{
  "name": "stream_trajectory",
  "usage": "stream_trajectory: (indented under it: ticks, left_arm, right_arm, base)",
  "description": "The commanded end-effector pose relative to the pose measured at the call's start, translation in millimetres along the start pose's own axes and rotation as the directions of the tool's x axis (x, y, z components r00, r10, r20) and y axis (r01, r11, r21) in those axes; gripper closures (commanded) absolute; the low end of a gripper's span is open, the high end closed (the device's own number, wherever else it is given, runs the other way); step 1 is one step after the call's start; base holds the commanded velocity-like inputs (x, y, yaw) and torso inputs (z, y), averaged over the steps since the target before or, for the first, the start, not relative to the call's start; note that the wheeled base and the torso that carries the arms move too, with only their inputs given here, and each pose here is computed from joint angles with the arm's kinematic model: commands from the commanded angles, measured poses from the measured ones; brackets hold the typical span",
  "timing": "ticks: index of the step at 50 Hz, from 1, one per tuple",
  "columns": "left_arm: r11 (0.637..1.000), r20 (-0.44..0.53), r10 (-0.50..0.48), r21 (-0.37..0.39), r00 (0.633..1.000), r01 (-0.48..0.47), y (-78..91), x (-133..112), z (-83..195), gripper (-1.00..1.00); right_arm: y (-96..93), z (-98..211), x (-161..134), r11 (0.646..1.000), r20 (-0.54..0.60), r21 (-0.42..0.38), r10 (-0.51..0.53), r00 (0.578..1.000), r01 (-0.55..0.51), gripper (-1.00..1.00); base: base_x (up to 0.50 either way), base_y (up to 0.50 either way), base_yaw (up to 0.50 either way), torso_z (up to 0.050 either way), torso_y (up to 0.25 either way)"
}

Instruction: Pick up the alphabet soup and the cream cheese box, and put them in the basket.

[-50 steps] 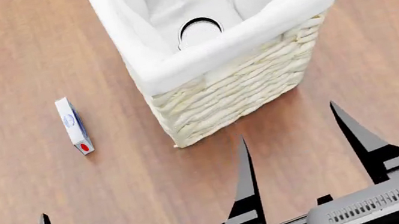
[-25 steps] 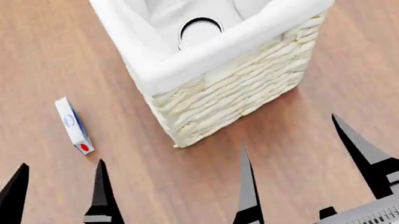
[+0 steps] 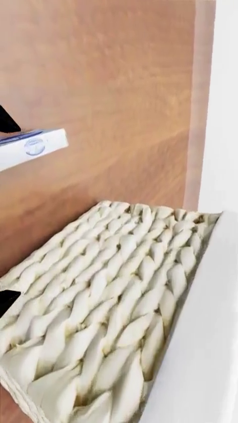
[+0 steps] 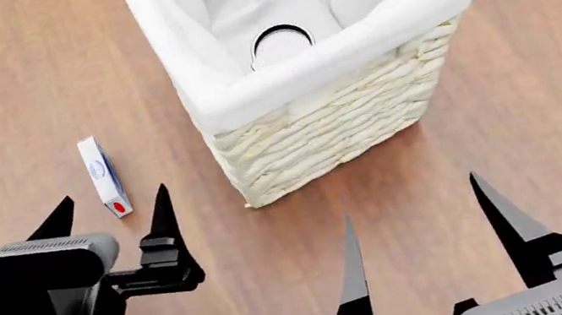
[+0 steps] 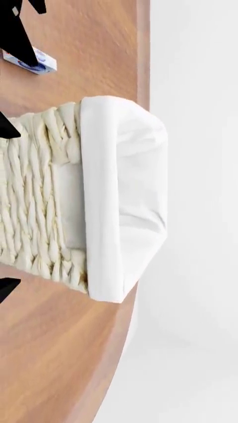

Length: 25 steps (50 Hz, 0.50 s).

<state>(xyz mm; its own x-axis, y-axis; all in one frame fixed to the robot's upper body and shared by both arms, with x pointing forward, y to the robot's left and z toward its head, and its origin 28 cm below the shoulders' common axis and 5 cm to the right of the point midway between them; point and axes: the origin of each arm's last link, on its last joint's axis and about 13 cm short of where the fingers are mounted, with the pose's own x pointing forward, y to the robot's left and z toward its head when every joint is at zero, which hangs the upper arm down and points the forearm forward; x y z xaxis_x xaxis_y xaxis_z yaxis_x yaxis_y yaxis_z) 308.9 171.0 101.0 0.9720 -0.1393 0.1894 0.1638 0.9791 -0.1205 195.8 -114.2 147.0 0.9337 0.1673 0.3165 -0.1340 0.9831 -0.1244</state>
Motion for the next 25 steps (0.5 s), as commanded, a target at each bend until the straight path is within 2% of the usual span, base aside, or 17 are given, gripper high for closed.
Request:
stream_trajectory:
  ticks: [1, 3, 6, 25]
  left_arm:
    - [1.000, -0.041, 0.027, 0.002, 0.999, -0.027, 1.7, 16, -10, -1.00]
    - [0.999, -0.061, 0.041, -0.021, 0.997, -0.043, 6.3, 23, -14, -1.00]
    - [0.998, -0.066, 0.061, -0.007, 0.996, -0.062, 10.0, 29, -17, -1.00]
    - [0.994, -0.066, 0.107, -0.008, 0.992, -0.108, 17.5, 41, -19, -1.00]
  right_arm:
    - [-0.1, -1, -2, 1.000, -0.011, 0.019, -0.002, 1.000, 0.002, -1.00]
    - [0.5, 1, -2, 1.000, -0.016, 0.031, 0.002, 1.000, -0.002, -1.00]
    - [1.6, -2, -4, 1.000, -0.014, 0.024, 0.004, 1.000, -0.004, -1.00]
    - [0.7, 0, -4, 1.000, -0.023, 0.027, -0.001, 1.000, 0.001, -1.00]
  base:
    - [0.00, 0.00, 0.00, 0.000, 0.000]
    - [0.00, 0.00, 0.00, 0.000, 0.000]
    - [0.00, 0.00, 0.00, 0.000, 0.000]
    - [0.00, 0.00, 0.00, 0.000, 0.000]
